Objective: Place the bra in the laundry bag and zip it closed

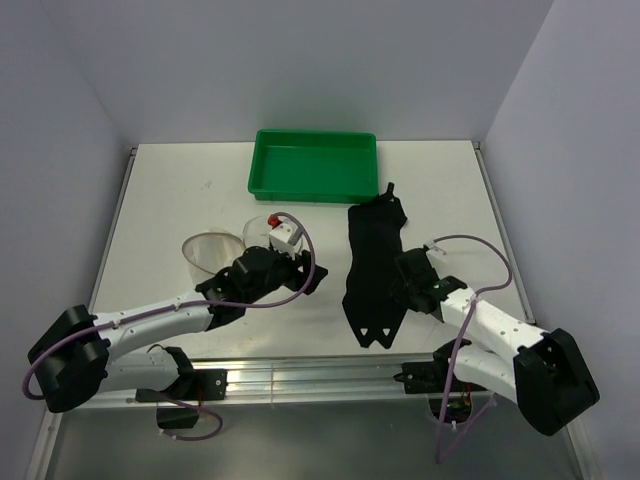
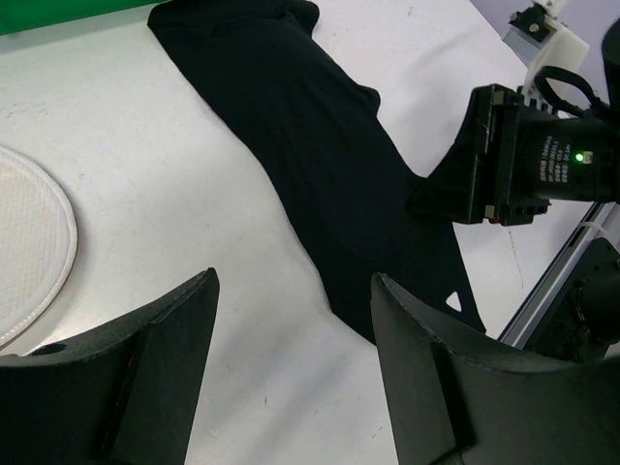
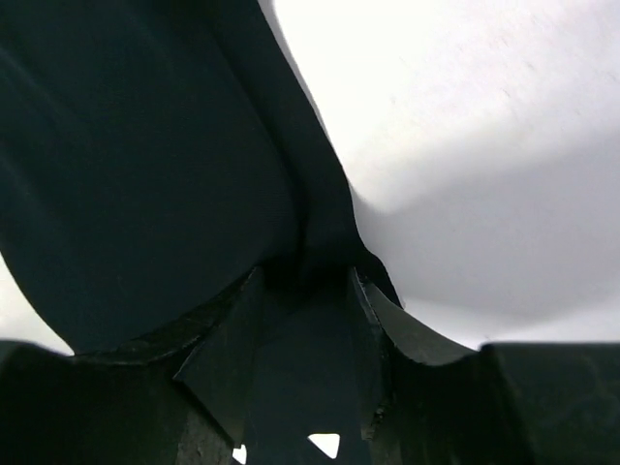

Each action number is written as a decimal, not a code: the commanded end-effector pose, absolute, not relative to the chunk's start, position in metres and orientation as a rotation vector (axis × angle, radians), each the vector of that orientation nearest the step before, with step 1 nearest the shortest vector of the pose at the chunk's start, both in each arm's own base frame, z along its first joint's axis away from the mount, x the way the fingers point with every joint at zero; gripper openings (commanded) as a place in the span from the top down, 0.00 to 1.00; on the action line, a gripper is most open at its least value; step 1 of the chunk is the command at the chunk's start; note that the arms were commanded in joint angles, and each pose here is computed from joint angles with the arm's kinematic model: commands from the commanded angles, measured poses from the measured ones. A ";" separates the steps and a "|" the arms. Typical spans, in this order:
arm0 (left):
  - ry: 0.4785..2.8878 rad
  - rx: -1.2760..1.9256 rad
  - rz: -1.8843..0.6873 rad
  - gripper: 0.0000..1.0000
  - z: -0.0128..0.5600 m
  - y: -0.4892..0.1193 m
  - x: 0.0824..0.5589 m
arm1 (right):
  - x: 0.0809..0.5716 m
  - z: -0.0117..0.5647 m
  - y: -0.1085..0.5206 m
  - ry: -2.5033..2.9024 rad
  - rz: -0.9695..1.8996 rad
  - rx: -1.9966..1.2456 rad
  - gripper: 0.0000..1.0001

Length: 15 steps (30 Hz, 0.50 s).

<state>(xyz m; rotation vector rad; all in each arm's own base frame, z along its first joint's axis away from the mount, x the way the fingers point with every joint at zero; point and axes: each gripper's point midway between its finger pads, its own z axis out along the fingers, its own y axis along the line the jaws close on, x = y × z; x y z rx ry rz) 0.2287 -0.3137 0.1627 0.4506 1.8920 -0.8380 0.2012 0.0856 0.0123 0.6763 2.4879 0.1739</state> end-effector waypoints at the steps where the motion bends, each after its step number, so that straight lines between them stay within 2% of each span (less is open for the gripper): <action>1: 1.838 0.452 -0.828 0.30 0.176 -0.309 0.229 | 0.207 0.003 0.088 2.517 0.175 0.686 0.53; 3: 1.831 0.446 -0.819 0.29 0.178 -0.308 0.230 | 0.210 0.001 0.089 2.526 0.175 0.669 0.61; 4: 1.830 0.451 -0.812 0.29 0.178 -0.307 0.230 | 0.211 -0.001 0.089 2.534 0.171 0.666 0.79; 7: 1.827 0.449 -0.803 0.29 0.178 -0.305 0.231 | 0.213 0.001 0.087 2.520 0.172 0.645 1.00; 15: 1.836 0.456 -0.793 0.28 0.175 -0.311 0.236 | 0.215 0.063 0.082 2.357 0.262 0.509 1.00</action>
